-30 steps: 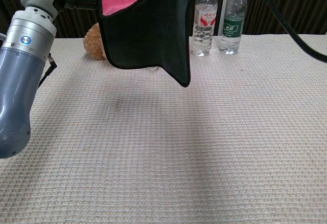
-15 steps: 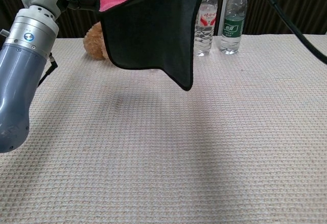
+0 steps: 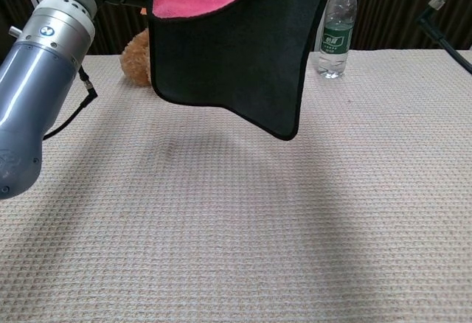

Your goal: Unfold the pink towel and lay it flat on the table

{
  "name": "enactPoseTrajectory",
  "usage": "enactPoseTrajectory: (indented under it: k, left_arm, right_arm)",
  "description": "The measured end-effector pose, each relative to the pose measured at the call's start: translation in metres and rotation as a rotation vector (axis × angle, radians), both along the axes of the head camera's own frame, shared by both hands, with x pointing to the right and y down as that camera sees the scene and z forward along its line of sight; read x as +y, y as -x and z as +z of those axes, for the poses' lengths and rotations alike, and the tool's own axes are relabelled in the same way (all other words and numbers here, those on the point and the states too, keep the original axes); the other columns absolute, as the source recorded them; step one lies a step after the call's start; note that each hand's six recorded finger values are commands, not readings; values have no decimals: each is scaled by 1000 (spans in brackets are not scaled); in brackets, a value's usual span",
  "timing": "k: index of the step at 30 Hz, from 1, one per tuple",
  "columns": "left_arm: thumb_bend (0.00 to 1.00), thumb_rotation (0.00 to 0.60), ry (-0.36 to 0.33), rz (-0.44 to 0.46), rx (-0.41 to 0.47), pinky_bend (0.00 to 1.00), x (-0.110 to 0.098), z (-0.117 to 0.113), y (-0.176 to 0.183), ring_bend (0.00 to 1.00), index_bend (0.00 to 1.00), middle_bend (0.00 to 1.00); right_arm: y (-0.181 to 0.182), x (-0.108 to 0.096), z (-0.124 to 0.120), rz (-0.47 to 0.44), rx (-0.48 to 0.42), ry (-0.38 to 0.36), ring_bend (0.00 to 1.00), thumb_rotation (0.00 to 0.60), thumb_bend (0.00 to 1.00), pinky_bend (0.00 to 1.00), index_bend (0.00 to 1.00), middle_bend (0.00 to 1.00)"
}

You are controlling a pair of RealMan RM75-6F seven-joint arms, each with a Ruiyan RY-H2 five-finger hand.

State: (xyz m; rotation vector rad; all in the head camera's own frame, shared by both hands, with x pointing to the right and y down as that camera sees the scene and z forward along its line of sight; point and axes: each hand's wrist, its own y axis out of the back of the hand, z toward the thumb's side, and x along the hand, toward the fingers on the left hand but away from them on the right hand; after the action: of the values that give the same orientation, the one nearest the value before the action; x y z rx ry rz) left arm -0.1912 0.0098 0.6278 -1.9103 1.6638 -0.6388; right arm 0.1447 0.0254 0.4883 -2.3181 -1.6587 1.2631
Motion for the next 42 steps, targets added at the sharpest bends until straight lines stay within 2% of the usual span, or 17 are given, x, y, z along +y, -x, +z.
enactPoseTrajectory:
  k: [6, 10, 18, 33, 42]
  left_arm:
    - [417, 600, 163, -62, 125, 0, -3, 3, -4, 0, 568, 138]
    - [417, 600, 246, -88, 193, 0, -5, 4, -7, 0, 568, 139]
    - [416, 600, 366, -102, 274, 0, -8, 4, -17, 0, 570, 143]
    - [407, 600, 373, -59, 287, 0, -27, -2, -49, 0, 570, 145]
    - [402, 600, 359, -48, 270, 0, -44, 4, -63, 0, 570, 145]
  right_arm:
    - [2, 4, 3, -37, -12, 8, 93, 600, 531, 238, 655, 266]
    - [2, 5, 7, -56, -10, 13, 93, 600, 531, 238, 655, 266]
    - [-1, 0, 18, -76, -4, 16, 93, 600, 531, 238, 655, 266]
    - [-6, -30, 44, -81, 14, -4, 93, 600, 531, 238, 655, 266]
    - [-8, -63, 51, -49, 3, -64, 93, 600, 531, 238, 665, 266]
